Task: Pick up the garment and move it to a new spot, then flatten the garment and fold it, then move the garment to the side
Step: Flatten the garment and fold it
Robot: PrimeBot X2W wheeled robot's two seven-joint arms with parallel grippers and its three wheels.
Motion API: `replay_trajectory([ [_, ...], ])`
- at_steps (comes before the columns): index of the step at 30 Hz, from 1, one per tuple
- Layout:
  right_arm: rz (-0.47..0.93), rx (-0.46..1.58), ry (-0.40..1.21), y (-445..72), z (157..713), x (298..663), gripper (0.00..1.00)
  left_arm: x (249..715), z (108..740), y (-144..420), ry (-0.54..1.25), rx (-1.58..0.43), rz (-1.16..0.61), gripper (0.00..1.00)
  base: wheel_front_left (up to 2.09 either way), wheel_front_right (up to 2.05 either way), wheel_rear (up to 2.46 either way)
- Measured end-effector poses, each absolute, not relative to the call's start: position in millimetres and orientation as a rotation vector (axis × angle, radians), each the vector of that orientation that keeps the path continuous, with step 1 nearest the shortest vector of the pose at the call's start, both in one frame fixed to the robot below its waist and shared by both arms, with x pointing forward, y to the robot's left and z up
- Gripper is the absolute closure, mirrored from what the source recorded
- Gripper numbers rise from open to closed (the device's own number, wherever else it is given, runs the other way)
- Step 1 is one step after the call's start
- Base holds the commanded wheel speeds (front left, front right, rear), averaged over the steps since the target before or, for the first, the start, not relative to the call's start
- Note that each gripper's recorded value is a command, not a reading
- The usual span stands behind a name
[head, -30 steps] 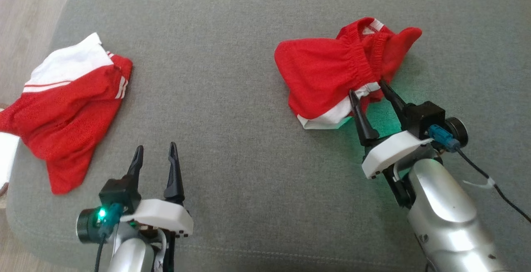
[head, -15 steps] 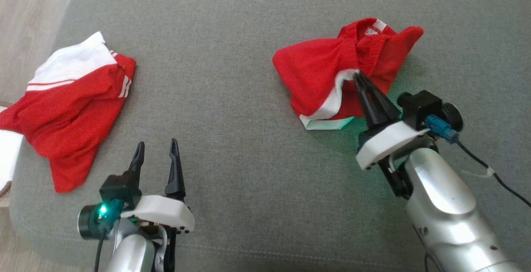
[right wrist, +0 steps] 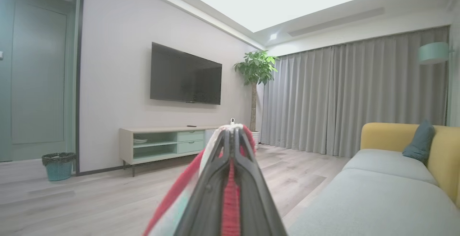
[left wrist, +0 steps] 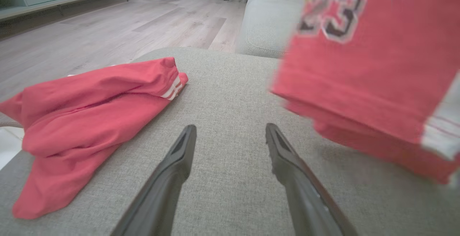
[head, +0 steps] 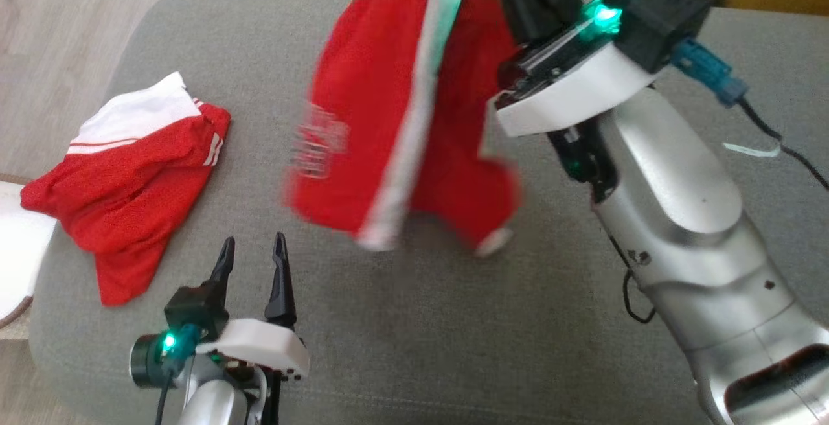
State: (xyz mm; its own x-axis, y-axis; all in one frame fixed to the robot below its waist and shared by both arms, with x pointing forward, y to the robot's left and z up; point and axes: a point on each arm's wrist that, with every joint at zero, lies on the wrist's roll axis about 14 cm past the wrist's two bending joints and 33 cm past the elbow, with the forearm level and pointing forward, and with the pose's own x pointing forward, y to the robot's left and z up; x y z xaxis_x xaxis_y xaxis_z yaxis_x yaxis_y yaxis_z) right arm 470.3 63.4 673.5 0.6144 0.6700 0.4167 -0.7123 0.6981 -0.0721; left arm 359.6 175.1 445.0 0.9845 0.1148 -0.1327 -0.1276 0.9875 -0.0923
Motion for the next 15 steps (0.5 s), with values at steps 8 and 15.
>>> replay_trajectory([
  [8, 0.614, 0.091, -0.182, -4.9, 571.8, 477.8, 1.00, 364.2, 444.4, 164.5, 0.129, -0.112, 0.091, 0.00, 0.00, 0.00, 0.00],
  [15, 0.299, 0.031, 0.176, -128.6, 436.9, 440.6, 1.00, 377.1, 440.6, 143.3, 0.139, -0.115, 0.019, 0.00, 0.00, 0.00, 0.00],
])
